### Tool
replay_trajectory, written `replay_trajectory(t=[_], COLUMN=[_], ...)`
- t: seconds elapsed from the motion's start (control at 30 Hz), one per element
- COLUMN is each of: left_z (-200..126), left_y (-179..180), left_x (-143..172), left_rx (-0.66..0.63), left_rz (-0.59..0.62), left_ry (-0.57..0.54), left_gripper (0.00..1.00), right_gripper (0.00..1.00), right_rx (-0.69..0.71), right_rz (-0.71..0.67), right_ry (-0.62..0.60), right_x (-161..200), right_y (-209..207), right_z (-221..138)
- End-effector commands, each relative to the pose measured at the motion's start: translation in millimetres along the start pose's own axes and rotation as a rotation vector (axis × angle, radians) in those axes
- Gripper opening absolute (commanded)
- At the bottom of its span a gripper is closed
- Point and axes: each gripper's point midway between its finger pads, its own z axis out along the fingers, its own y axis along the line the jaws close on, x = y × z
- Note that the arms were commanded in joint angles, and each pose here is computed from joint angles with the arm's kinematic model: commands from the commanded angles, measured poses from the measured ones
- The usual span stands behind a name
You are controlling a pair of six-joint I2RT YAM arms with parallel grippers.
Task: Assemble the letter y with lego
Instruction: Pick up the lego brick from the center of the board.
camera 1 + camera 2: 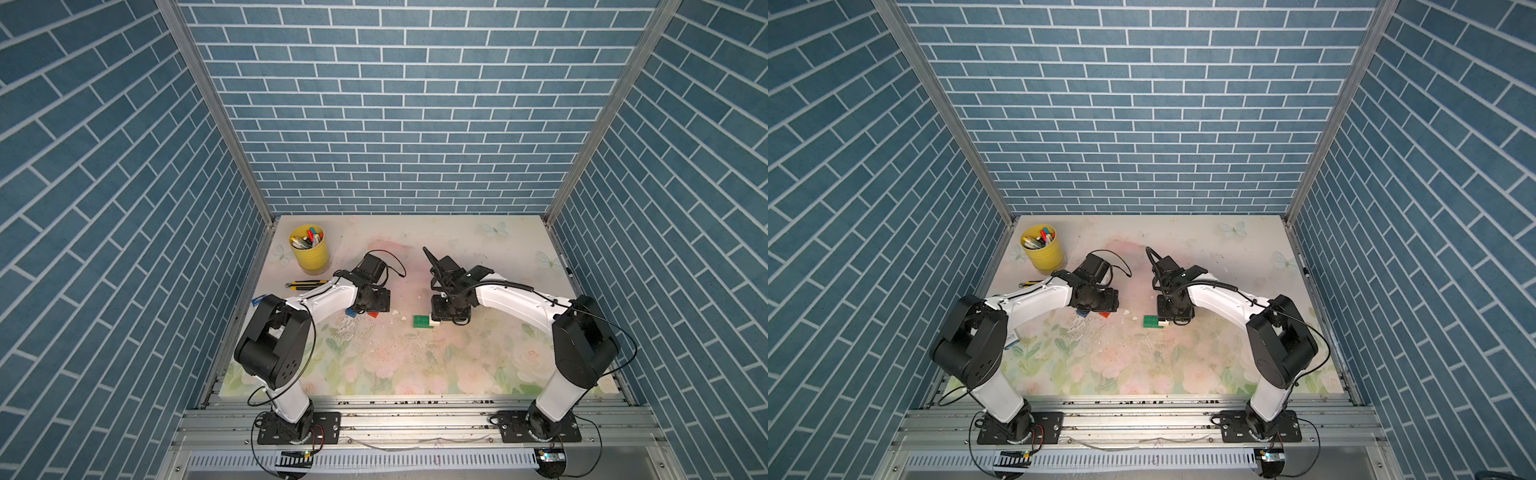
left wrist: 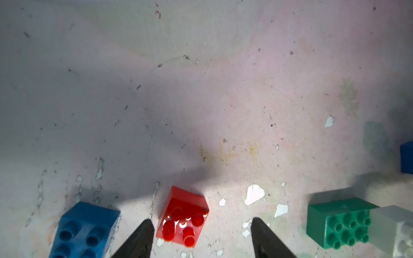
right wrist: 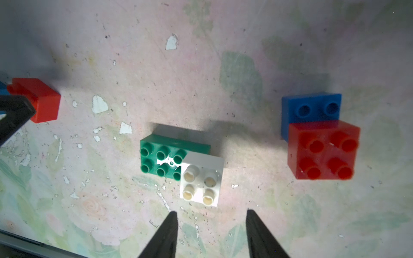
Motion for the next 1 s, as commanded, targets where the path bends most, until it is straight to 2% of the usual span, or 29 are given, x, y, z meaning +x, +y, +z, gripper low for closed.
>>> replay_trajectory(t=[0.0,0.43,0.77,0.87,0.97], left_z=[2.3,8.1,11.8,14.2,15.7], left_y=[5.4,6.2,11.7,13.1,14.7], left_x=[2.3,17.0,18.9,20.4,20.9], left_rx=[-0.024,-0.02,-0.081,-0.097,-0.108], left_rz=[0.016,0.018,0.034,0.04,0.044], left_ry=[0.033,0.072,0.087,0.095,0.098], left_gripper=[0.69,0.54,0.51,0.45,0.44], right_gripper=[0.51,0.5,0.49,0.49,0.49], right_rx=[-0.005,0.012,0.023,0.021,0.023], right_rz=[-0.015,-0.012,-0.008,-0.008,-0.007], right_ry=[-0.033,-0.037,-0.042,-0.044,-0.045], right_x=[-2.6,-2.7,-2.9,-3.6,-3.8], right_y=[-1.4,-5.5,-9.0,-8.5,-9.3], right_z=[-9.8,-7.7,-8.3,-8.1,-8.3])
